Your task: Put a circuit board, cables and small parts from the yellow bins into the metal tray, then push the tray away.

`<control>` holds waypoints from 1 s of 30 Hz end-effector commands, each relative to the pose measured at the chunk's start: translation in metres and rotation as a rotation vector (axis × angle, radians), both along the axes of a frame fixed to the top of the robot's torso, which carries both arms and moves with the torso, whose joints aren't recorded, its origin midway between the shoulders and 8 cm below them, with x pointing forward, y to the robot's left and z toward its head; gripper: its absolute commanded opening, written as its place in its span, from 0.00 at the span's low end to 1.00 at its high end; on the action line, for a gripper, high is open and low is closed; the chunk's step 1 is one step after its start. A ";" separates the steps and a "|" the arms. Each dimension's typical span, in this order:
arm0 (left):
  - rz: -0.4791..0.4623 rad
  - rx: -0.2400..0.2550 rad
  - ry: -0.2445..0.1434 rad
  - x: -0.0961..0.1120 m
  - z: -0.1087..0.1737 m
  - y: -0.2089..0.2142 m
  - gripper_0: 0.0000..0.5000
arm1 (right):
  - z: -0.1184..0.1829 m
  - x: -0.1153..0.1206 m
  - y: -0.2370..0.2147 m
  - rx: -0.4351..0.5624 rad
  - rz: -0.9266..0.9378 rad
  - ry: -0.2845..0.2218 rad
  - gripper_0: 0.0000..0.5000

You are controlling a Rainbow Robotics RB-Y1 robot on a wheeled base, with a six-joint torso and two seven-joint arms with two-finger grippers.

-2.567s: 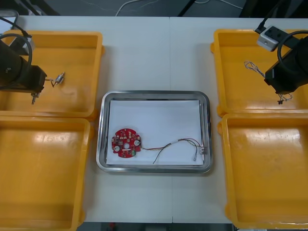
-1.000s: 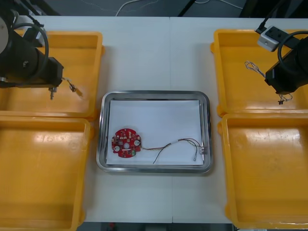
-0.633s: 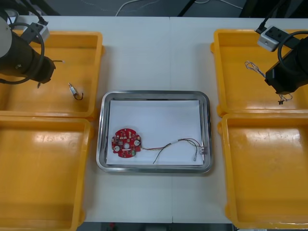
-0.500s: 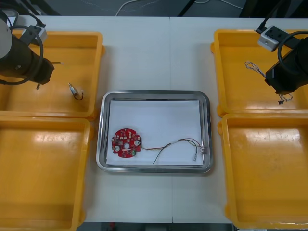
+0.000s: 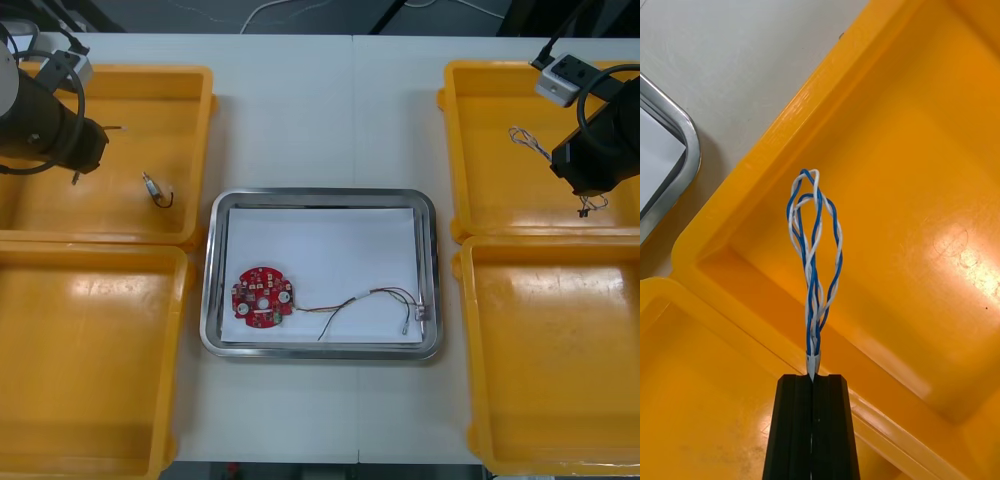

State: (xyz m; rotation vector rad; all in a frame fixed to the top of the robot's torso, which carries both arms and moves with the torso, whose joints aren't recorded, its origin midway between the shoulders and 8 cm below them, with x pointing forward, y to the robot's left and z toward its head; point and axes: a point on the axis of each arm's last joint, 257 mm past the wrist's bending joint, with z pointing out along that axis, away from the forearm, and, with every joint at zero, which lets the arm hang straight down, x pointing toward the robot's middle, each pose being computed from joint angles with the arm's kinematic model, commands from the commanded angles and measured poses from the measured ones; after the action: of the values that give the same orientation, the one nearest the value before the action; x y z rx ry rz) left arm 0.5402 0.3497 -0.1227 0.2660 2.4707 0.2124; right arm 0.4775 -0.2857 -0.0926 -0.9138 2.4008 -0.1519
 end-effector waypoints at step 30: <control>0.207 -0.259 0.006 -0.053 0.034 -0.091 0.00 | 0.019 -0.001 -0.019 0.004 -0.066 -0.043 0.00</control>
State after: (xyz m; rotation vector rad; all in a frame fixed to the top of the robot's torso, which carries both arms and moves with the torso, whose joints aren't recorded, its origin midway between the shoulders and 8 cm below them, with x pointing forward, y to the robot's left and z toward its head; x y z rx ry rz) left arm 0.4874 0.2807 -0.1097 -0.2542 2.5379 -0.0675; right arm 0.4779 -0.2868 -0.0919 -0.8969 2.4044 -0.1506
